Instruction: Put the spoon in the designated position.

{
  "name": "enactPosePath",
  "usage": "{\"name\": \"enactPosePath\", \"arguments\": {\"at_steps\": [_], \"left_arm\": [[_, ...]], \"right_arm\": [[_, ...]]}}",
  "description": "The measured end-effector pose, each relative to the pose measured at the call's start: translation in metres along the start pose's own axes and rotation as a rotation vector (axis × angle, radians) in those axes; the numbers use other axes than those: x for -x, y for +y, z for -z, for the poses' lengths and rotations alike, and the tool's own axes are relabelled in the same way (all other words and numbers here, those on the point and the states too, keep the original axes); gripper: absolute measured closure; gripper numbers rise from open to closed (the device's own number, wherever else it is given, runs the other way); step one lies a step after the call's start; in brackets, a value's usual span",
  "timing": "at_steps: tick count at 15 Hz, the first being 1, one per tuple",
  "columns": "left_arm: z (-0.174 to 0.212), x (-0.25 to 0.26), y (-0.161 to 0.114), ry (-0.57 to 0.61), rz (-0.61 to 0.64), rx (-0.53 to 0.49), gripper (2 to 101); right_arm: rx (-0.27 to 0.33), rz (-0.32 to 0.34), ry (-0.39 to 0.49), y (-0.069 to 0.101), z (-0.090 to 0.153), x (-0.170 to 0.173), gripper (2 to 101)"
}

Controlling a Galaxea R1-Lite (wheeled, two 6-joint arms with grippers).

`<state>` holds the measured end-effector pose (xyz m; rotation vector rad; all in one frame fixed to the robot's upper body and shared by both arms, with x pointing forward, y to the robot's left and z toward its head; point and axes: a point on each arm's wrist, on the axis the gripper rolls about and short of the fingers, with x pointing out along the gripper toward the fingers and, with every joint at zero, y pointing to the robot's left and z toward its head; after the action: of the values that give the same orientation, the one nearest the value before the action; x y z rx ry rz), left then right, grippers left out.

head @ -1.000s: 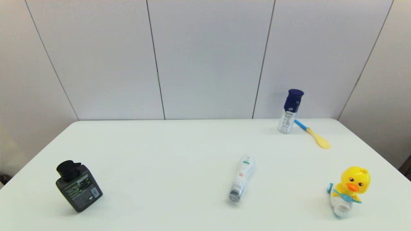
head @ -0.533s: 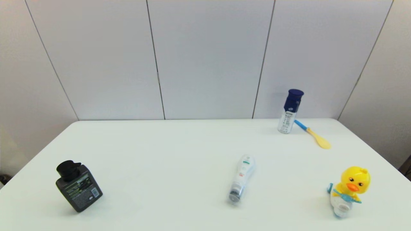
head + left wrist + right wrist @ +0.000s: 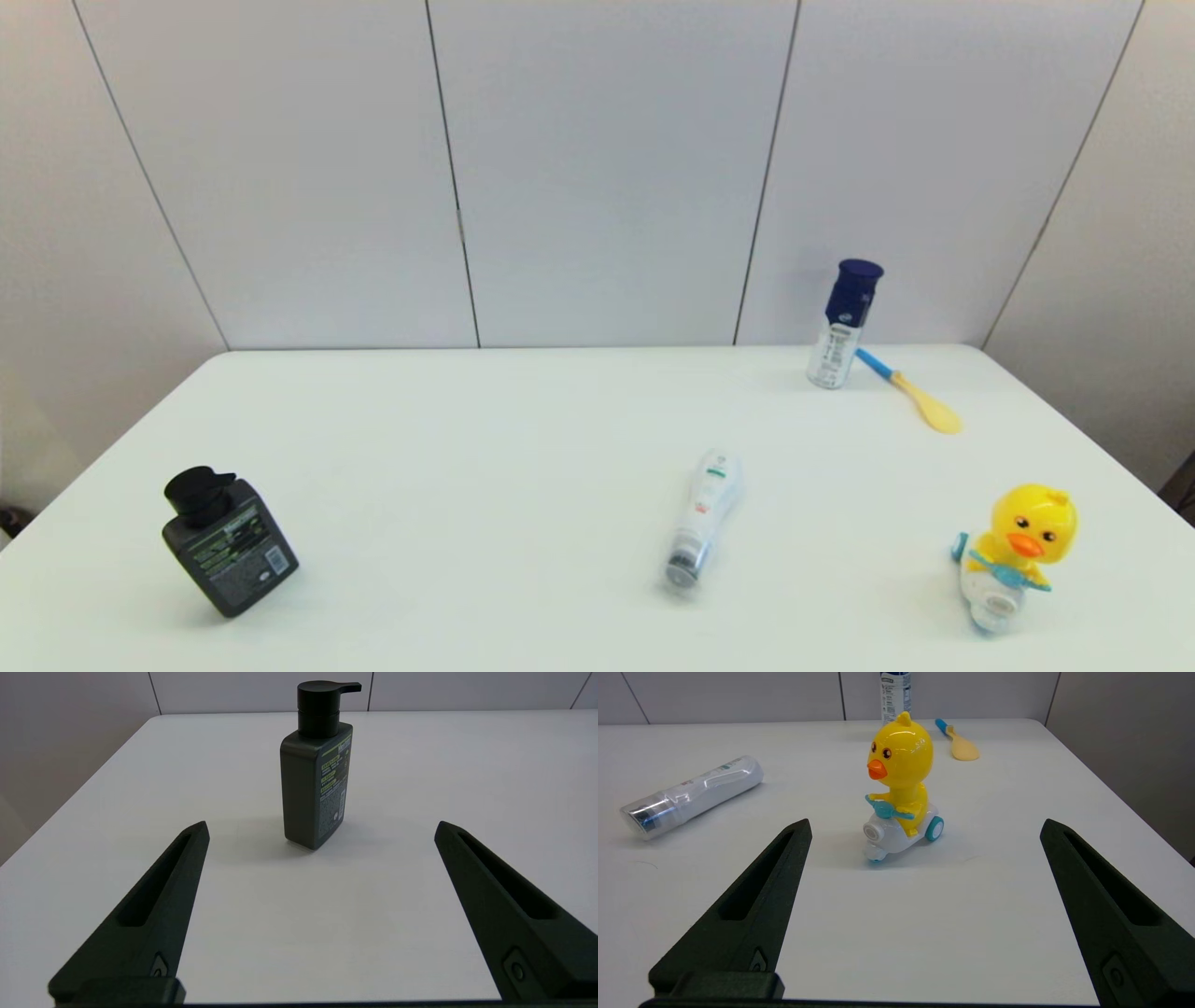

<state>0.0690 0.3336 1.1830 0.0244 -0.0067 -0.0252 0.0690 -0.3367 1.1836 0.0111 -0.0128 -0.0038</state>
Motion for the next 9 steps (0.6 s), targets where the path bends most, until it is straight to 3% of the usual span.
{"name": "enactPosePath", "arguments": {"at_steps": [9], "left_arm": [[0.0000, 0.0000, 0.0000, 0.000, 0.000, 0.000, 5.3]], "right_arm": [[-0.002, 0.001, 0.000, 0.0000, 0.0000, 0.0000, 5.2]]}}
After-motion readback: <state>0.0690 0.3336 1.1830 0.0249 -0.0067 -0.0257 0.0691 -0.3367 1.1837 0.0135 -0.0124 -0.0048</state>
